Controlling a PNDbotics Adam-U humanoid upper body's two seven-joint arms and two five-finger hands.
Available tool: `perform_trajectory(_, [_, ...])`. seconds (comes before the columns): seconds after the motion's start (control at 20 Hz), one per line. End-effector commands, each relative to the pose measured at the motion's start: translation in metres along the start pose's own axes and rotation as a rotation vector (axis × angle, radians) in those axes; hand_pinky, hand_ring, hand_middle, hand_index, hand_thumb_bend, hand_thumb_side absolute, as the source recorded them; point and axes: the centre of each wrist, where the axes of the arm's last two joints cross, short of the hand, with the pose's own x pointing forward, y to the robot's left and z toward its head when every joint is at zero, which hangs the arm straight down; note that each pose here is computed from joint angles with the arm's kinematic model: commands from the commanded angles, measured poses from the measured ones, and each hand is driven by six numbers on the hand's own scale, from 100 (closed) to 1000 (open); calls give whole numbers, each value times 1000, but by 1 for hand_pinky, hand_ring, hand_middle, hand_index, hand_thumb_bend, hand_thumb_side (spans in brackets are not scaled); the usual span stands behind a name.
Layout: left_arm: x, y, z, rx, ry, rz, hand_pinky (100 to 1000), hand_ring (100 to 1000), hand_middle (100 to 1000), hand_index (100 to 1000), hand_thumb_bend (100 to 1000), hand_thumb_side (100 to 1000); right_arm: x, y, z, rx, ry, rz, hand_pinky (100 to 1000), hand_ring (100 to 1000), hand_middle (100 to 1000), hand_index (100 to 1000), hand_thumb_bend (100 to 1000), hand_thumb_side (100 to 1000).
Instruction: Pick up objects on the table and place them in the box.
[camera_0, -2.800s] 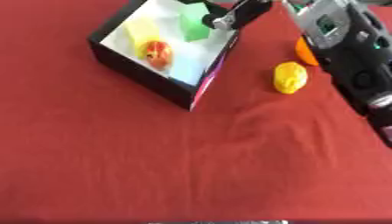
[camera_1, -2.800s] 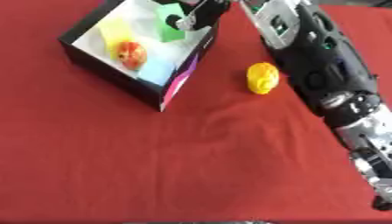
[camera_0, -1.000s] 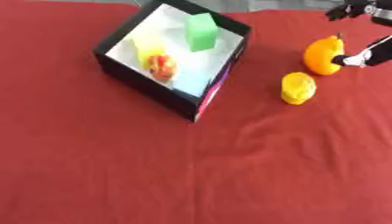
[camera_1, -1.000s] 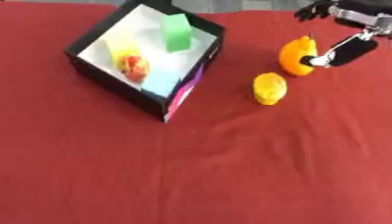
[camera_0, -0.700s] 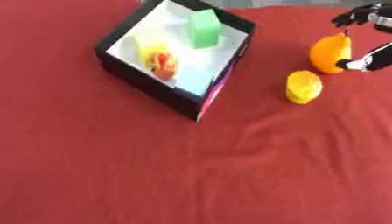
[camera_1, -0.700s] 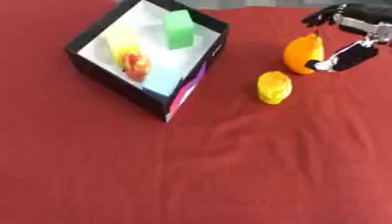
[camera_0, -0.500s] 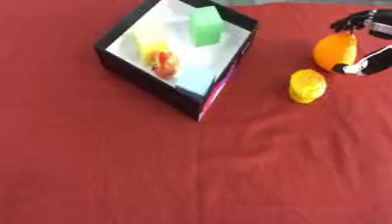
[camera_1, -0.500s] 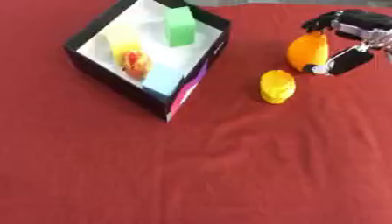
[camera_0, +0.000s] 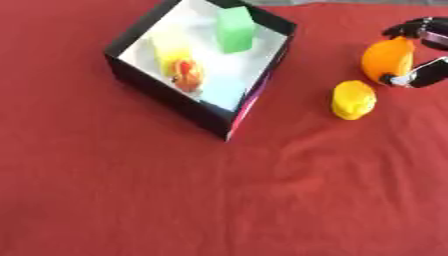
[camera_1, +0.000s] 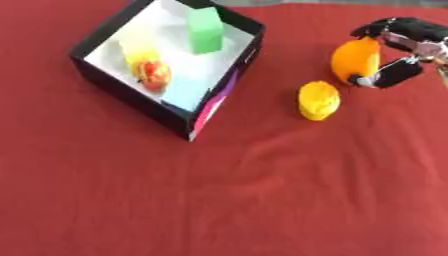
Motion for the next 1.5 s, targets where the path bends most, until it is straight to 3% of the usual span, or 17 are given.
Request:
perform_trajectory(0.05, [6, 1, -4, 1, -22, 2, 788, 704, 664, 752, 214, 539, -7, -16, 4, -47, 43, 33, 823, 828, 732, 893, 456, 419])
perform_trajectory(0.1, [6, 1, -4, -1, -21, 0, 788, 704, 664, 752, 214, 539, -7, -17, 4, -56, 49, 33, 812, 813, 692, 863, 414, 461])
perform_trajectory(0.15, [5, 2, -4, -3, -20, -1, 788, 704, 665, 752, 214, 539, -6, -18, 3, -70, 52, 29, 811, 811, 685, 859, 439, 417])
perform_trajectory(0.25, [5, 2, -4, -3, -20, -3, 787, 704, 664, 752, 214, 539, -3, -22, 3, -102, 45, 25, 793, 786, 599, 772, 456, 425])
perform_trajectory(0.3, [5, 2, -4, -3, -20, -3, 787, 704, 664, 752, 214, 539, -2, -24, 2, -118, 39, 26, 793, 786, 599, 772, 456, 425])
perform_trajectory(0.35, [5, 2, -4, -4, -21, -4, 787, 703, 664, 751, 215, 538, 0, -27, 2, -137, 31, 29, 771, 753, 527, 695, 454, 424])
perform_trajectory(0.55, [6, 2, -4, -5, -25, -5, 786, 703, 664, 752, 216, 536, 8, -32, 0, -211, 3, 34, 731, 675, 450, 577, 451, 368])
perform_trajectory(1.1, [4, 3, -2, -12, -26, -21, 785, 701, 663, 752, 221, 535, 27, -53, -3, -301, -102, 0, 724, 631, 449, 582, 451, 338])
perform_trajectory(1.15, [4, 3, -2, -11, -25, -23, 784, 701, 663, 752, 220, 536, 31, -57, -4, -307, -119, -3, 726, 629, 451, 587, 442, 457])
perform_trajectory(1.2, [4, 4, -2, -10, -24, -27, 784, 701, 663, 752, 221, 536, 36, -61, -4, -315, -141, -7, 726, 629, 450, 587, 444, 317])
perform_trajectory(1.5, [4, 4, -1, -14, -27, -35, 783, 702, 664, 752, 228, 529, 85, -94, -14, -356, -334, -42, 731, 627, 449, 587, 409, 256])
